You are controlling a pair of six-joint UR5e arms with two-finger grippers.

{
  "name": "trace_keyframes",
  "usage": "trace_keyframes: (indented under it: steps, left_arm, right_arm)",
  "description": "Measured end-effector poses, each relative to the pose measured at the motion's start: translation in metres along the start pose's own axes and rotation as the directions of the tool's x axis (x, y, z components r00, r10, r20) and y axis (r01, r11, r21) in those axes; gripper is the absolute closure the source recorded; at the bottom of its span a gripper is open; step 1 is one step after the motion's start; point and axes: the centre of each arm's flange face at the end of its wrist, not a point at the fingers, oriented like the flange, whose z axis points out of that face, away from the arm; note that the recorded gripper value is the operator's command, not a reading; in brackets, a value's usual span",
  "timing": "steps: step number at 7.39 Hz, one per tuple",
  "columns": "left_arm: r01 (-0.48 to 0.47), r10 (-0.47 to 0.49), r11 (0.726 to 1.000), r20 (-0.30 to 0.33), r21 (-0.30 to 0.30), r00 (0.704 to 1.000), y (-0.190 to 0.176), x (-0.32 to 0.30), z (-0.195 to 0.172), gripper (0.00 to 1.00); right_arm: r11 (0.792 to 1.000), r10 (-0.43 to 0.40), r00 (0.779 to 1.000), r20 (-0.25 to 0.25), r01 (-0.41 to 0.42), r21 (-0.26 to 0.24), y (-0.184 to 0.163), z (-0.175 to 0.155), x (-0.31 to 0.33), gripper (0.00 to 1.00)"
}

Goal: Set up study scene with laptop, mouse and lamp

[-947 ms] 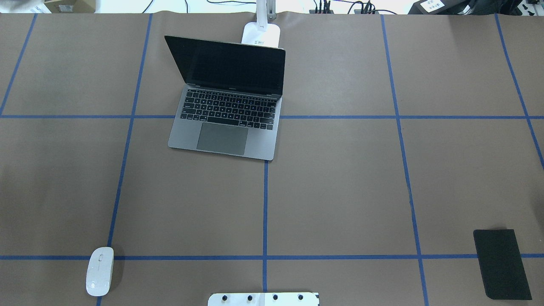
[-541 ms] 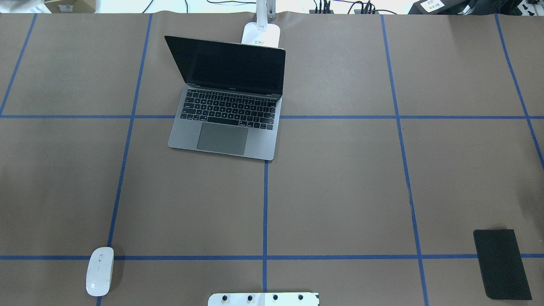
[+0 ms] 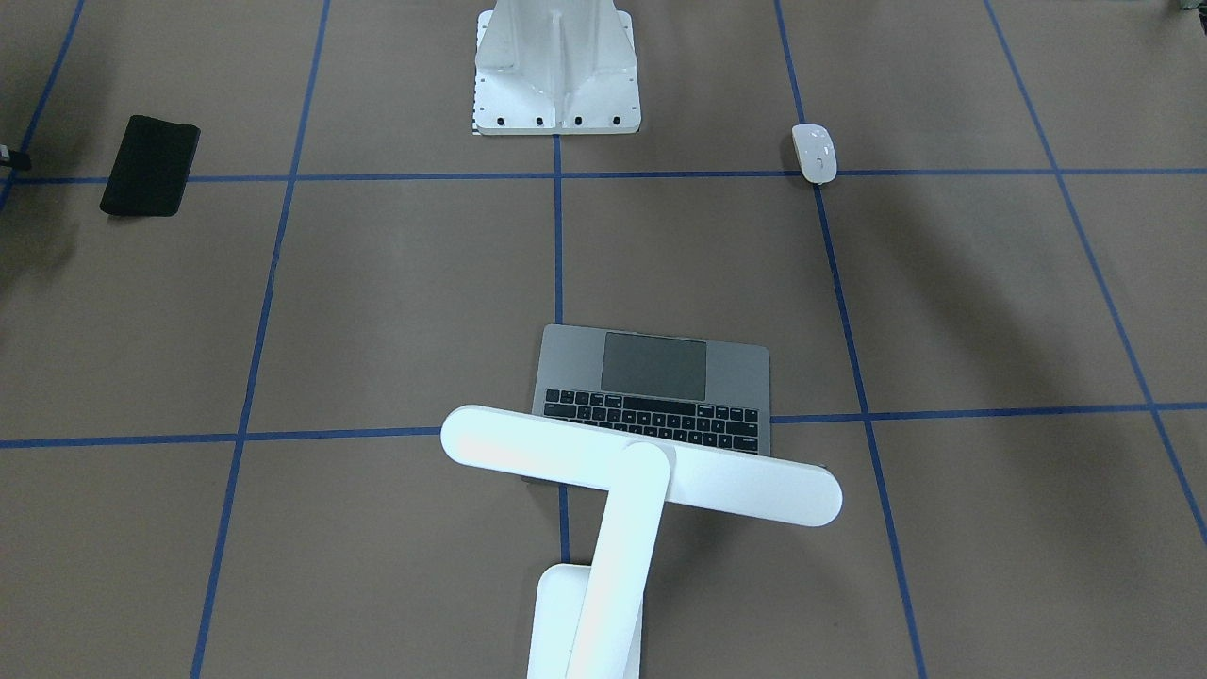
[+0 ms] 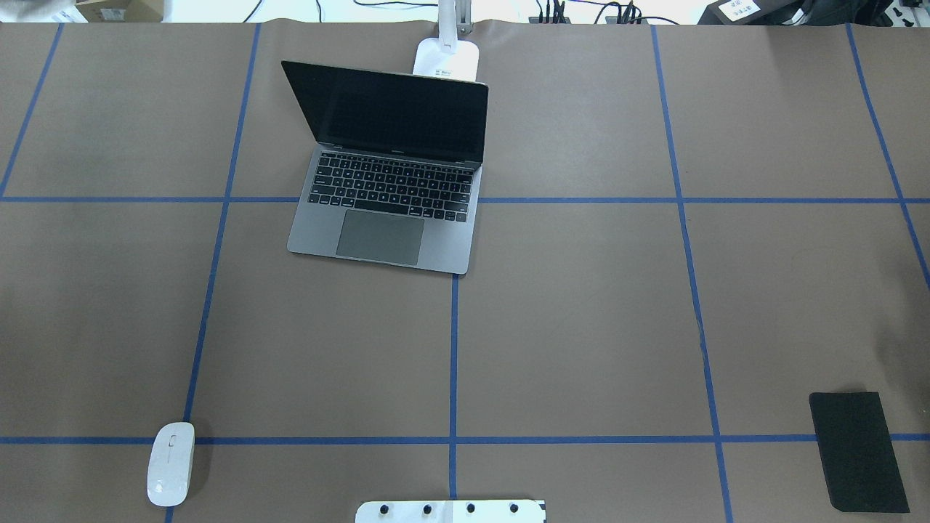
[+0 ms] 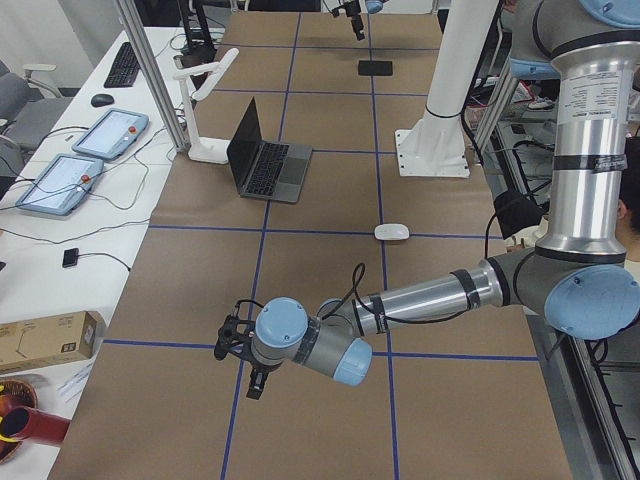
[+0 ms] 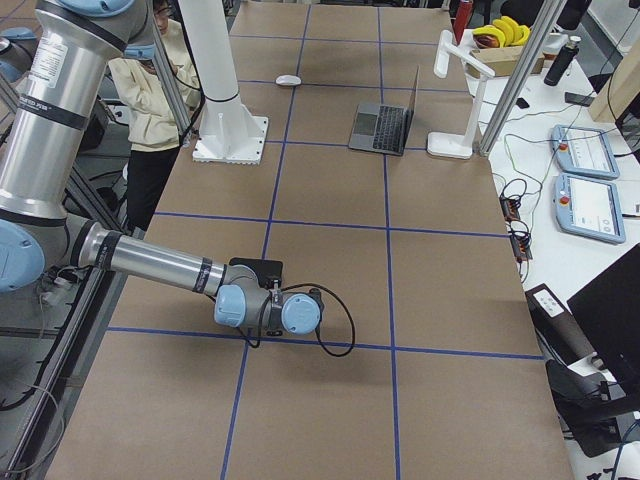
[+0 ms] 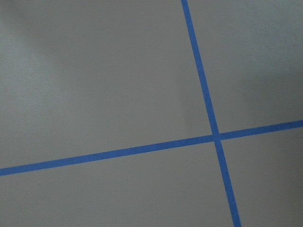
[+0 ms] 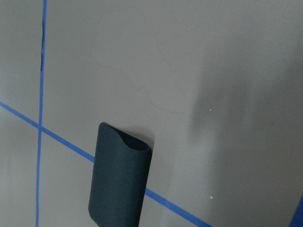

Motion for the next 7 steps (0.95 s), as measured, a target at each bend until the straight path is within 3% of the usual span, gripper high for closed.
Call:
trace_keyframes:
  steps: [2,4,6,7]
  left_arm:
    - [-0.002,0.002,1.000,0.003,0.008,1.000,0.000,-0.003,-0.004,0.00]
    - [-0.009,0.009,1.000,0.007,0.017,1.000,0.000,-0.007,-0.009,0.00]
    - [-0.027,0.027,1.000,0.011,0.016,1.000,0.001,-0.010,-0.011,0.00]
    - [-0.029,0.029,0.999,0.011,0.016,1.000,0.001,-0.011,-0.011,0.00]
  right_arm:
    - [0.998,-0.004,1.000,-0.025,0.003,-0.064,-0.012,0.019,-0.016,0.01]
    - [0.995,-0.069,0.997,-0.019,0.067,-0.077,-0.023,0.021,-0.049,0.02]
    - [0.991,-0.091,0.993,0.077,0.098,-0.090,-0.028,0.028,-0.079,0.03]
    - [0.988,-0.081,0.992,0.099,0.093,-0.120,-0.023,0.038,-0.083,0.03]
